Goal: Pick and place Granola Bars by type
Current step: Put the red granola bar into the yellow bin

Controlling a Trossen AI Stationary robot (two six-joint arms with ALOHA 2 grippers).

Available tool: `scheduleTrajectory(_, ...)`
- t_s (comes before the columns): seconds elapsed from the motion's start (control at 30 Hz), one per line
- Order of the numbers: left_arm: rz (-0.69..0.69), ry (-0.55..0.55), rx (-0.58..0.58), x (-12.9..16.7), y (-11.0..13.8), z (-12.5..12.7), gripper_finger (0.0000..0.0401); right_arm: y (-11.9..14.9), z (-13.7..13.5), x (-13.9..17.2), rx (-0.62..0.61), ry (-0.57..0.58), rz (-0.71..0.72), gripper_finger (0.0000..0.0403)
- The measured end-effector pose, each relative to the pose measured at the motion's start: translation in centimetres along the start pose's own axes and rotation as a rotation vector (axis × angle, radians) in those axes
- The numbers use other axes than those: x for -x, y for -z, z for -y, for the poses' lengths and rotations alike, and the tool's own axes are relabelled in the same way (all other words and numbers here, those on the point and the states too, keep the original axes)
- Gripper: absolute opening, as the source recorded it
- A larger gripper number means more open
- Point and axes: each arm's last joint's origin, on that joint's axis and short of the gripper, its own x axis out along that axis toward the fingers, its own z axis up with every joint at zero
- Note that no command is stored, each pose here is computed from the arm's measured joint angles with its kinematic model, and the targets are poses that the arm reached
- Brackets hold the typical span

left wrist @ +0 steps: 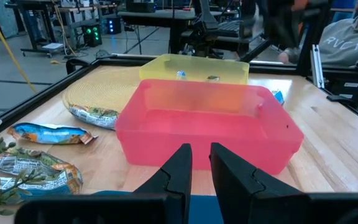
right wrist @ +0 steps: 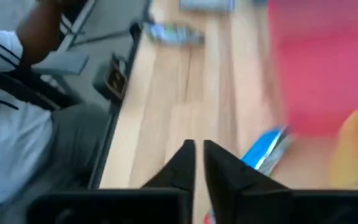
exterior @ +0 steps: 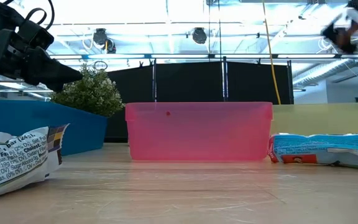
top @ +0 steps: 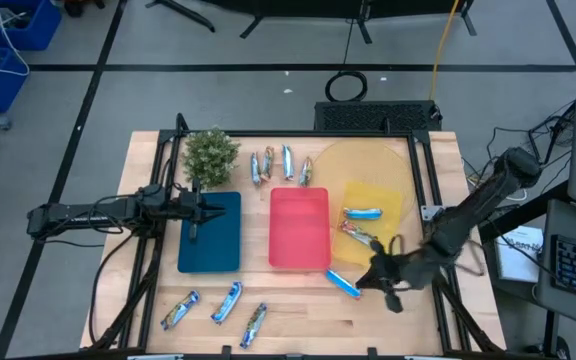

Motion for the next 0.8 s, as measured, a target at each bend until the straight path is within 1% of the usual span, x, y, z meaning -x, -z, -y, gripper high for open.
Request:
scheduleTrajectory(0.07, -0.001, 0.000, 0.000, 0.0, 0.0, 0.0, 0.0067, 0.5, 0.6, -1.6, -0.097, -0.027, -0.069, 0.0063)
scheduleTrajectory(0.13, 0.000, 0.000, 0.000, 0.0, 0.0, 0.0, 0.0067, 1.1, 1.3, -3.1, -0.164, -0.025, -0.160, 0.0103)
scheduleTrajectory(0.23, 0.000, 0.001, 0.004, 0.0, 0.0, 0.0, 0.0067, 1.9, 2.4, -4.8, -0.205, 0.026, -0.241, 0.0160)
scheduleTrajectory(0.33, 0.000, 0.000, 0.004, 0.0, 0.0, 0.0, 0.0067, 2.3, 3.0, -5.7, -0.221, 0.042, -0.271, 0.0193)
scheduleTrajectory(0.4, 0.000, 0.000, 0.005, 0.0, 0.0, 0.0, 0.0067, 2.5, 3.1, -6.2, -0.227, 0.046, -0.275, 0.0201)
scheduleTrajectory(0.5, 0.000, 0.000, 0.006, 0.0, 0.0, 0.0, 0.0067, 2.6, 3.4, -6.7, -0.246, 0.059, -0.282, 0.0201)
scheduleTrajectory(0.67, 0.000, 0.001, 0.006, 0.0, 0.0, 0.0, 0.0067, 3.1, 3.8, -7.6, -0.286, 0.039, -0.354, 0.0186)
scheduleTrajectory(0.8, 0.000, 0.000, 0.006, 0.0, 0.0, 0.0, 0.0067, 3.5, 4.1, -7.8, -0.295, 0.054, -0.391, 0.0171)
